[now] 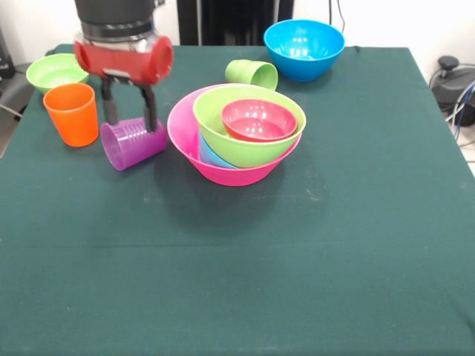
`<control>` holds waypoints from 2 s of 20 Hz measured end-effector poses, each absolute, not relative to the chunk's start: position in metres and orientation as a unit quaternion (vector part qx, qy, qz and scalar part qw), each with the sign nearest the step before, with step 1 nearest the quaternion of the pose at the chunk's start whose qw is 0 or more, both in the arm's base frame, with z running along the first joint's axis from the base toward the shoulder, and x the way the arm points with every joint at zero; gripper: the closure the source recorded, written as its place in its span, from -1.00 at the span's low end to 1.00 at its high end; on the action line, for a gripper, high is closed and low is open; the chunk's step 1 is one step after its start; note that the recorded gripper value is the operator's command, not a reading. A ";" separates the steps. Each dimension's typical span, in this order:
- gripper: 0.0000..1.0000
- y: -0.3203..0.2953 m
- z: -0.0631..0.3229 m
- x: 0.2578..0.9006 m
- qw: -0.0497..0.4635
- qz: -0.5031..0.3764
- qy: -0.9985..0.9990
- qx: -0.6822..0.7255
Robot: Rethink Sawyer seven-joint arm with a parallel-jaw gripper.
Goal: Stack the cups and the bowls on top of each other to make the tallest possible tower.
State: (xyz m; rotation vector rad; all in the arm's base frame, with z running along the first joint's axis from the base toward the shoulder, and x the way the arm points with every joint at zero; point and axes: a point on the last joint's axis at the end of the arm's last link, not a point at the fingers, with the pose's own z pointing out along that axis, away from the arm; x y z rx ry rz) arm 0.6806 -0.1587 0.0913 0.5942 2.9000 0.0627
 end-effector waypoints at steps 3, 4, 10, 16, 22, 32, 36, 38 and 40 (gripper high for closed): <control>-1.00 -0.173 0.112 0.683 0.102 -0.006 0.977 0.190; -1.00 -0.181 0.123 0.685 0.109 -0.021 0.976 0.185; -1.00 -0.209 0.160 0.692 0.144 -0.094 0.973 0.156; -1.00 -0.224 0.182 0.687 0.155 -0.145 0.966 0.146; -1.00 -0.242 0.182 0.667 0.136 -0.154 0.962 0.182; -1.00 -0.240 0.164 0.617 0.079 -0.121 0.957 0.250; -1.00 -0.234 0.155 0.590 0.061 -0.118 0.956 0.261; -1.00 -0.231 0.150 0.573 0.056 -0.123 0.955 0.265; -1.00 -0.228 0.144 0.558 0.056 -0.129 0.952 0.270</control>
